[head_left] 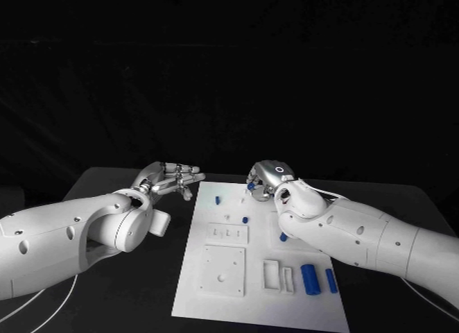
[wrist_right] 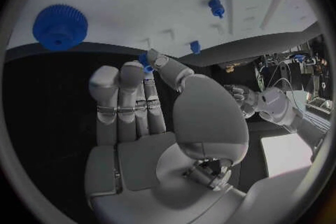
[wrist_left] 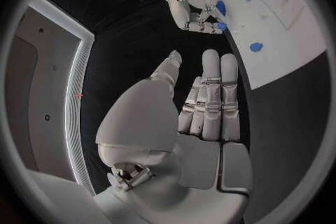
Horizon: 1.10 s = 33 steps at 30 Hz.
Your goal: Assemble the parts on the task board
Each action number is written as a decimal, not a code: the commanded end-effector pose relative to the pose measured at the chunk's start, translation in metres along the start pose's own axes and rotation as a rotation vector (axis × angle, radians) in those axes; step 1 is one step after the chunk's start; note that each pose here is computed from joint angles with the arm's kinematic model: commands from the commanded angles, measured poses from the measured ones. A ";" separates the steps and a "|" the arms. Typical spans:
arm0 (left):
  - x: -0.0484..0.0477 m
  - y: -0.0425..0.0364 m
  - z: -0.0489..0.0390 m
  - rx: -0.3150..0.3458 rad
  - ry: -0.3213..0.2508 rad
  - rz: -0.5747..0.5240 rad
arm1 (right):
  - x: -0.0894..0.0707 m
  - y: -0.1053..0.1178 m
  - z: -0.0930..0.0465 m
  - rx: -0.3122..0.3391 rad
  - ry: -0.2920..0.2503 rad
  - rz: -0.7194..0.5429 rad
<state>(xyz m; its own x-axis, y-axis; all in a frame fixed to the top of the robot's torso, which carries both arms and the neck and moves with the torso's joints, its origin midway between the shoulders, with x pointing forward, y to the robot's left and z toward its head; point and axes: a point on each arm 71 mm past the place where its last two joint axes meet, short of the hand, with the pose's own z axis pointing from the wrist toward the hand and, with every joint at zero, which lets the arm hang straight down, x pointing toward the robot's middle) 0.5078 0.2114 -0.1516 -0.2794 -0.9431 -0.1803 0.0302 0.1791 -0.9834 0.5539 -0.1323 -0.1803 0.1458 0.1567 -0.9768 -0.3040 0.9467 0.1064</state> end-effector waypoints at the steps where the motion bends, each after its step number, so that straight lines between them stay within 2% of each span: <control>1: 0.0007 -0.0041 0.0001 0.007 -0.016 0.016 | -0.003 0.002 0.001 0.011 -0.039 -0.010; 14: 0.0022 -0.0090 0.0001 0.013 -0.013 0.018 | 0.000 0.008 0.003 -0.007 -0.013 -0.018; 33: 0.0013 -0.0095 0.0010 0.010 -0.011 0.018 | 0.004 0.010 0.003 -0.008 0.034 -0.034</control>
<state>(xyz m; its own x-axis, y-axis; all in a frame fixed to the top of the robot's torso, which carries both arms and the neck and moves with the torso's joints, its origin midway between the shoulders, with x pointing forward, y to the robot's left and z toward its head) 0.5078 0.2099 -0.1450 -0.2651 -0.9445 -0.1942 0.0340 0.1921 -0.9808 0.5546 -0.1233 -0.1816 0.1366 0.1396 -0.9807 -0.3036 0.9483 0.0927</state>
